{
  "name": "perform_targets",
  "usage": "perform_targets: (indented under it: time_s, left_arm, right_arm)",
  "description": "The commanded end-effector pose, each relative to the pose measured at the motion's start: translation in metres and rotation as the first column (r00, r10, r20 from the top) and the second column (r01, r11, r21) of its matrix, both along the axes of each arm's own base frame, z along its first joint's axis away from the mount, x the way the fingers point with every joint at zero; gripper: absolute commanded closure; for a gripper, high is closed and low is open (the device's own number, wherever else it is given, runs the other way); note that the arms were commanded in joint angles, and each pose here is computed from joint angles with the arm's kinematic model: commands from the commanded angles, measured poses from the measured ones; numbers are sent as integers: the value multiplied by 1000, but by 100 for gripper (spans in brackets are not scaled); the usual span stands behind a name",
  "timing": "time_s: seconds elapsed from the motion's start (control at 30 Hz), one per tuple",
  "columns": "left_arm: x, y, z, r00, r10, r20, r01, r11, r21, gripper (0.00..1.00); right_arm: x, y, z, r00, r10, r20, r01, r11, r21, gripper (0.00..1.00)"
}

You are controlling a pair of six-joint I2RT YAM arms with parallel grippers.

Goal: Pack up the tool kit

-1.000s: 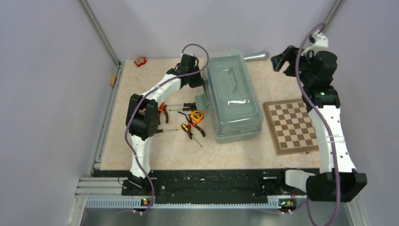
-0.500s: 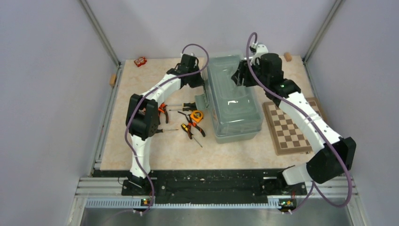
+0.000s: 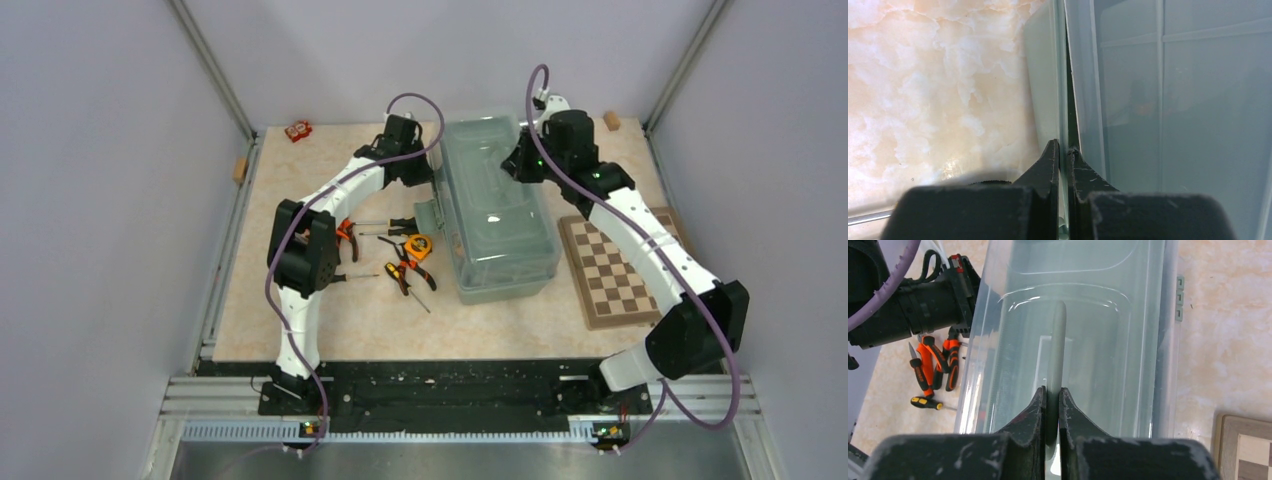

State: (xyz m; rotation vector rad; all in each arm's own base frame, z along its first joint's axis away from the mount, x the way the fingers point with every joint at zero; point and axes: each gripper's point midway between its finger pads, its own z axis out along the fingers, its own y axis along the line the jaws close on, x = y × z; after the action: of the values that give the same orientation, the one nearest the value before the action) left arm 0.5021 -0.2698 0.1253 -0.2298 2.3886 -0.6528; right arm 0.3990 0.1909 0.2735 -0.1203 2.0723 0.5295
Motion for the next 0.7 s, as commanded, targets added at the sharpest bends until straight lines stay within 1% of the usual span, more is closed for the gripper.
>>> perform_targets:
  time_s: [0.0, 0.13, 0.27, 0.4, 0.53, 0.67]
  left_arm:
    - [14, -1, 9, 997, -21, 70, 21, 1000, -5, 100]
    - [15, 2, 6, 997, -20, 70, 20, 1000, -1, 100]
    - [19, 8, 5, 997, -10, 71, 10, 1000, -9, 100]
    - [22, 10, 5, 997, -4, 74, 5, 1000, -20, 100]
    - [24, 10, 1, 998, -9, 66, 12, 999, -38, 100]
    - [24, 8, -1, 998, -19, 63, 22, 999, -40, 100]
  right_arm:
    - [10, -20, 61, 989, -44, 139, 37, 998, 54, 100]
    - [13, -46, 81, 985, -86, 149, 65, 989, 135, 100]
    - [18, -75, 89, 977, -135, 163, 109, 981, 161, 100]
    - [25, -113, 77, 971, -193, 139, 166, 969, 183, 100]
    - [30, -141, 60, 973, -196, 125, 163, 958, 236, 100]
    - [37, -159, 43, 978, -175, 116, 139, 953, 268, 100]
